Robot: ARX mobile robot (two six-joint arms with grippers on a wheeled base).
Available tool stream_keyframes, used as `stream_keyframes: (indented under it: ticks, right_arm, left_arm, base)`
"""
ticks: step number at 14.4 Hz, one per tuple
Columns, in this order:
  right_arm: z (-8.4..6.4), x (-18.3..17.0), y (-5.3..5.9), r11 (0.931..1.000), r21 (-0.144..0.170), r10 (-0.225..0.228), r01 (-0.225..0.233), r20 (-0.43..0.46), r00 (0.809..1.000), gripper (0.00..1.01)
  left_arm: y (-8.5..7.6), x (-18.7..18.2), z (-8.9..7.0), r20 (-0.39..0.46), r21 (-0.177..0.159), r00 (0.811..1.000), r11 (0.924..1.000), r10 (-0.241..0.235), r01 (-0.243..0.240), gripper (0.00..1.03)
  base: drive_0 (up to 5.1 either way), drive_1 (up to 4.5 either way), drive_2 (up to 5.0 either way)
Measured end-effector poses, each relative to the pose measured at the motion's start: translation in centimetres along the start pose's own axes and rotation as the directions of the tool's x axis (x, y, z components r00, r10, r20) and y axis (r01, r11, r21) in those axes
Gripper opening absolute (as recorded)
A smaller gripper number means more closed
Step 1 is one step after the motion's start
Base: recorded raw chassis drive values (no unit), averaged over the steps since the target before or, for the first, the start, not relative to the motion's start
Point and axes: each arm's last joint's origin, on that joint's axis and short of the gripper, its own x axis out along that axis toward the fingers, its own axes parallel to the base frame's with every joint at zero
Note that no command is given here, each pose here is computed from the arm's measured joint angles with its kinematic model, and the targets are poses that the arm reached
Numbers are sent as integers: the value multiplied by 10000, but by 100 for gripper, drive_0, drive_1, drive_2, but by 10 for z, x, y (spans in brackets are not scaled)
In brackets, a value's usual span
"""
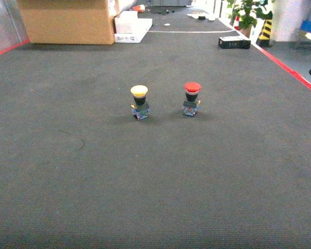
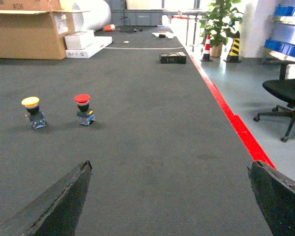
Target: Pick blue part to blue bin on bottom shelf
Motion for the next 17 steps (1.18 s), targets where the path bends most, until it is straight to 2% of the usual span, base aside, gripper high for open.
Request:
stream_keyframes:
  ticks: [7,12,17]
  right_arm:
    - [0,0,0,10000,0,0,0,-4,10000,98]
    - [0,0,0,10000,4,0,0,4,10000,98]
    - [0,0,0,10000,4,0,0,-19,10000,98]
  left_arm:
    - [0,0,0,0,0,10000,10000,-4,4,44]
    - [0,1,0,-32,17,10000,10000,-11,11,44]
    - [1,-1,3,86,-67,10000,10000,8,-7,43]
  base:
    - [0,0,0]
    - [3,-426,432]
    - [-11,-11,-11]
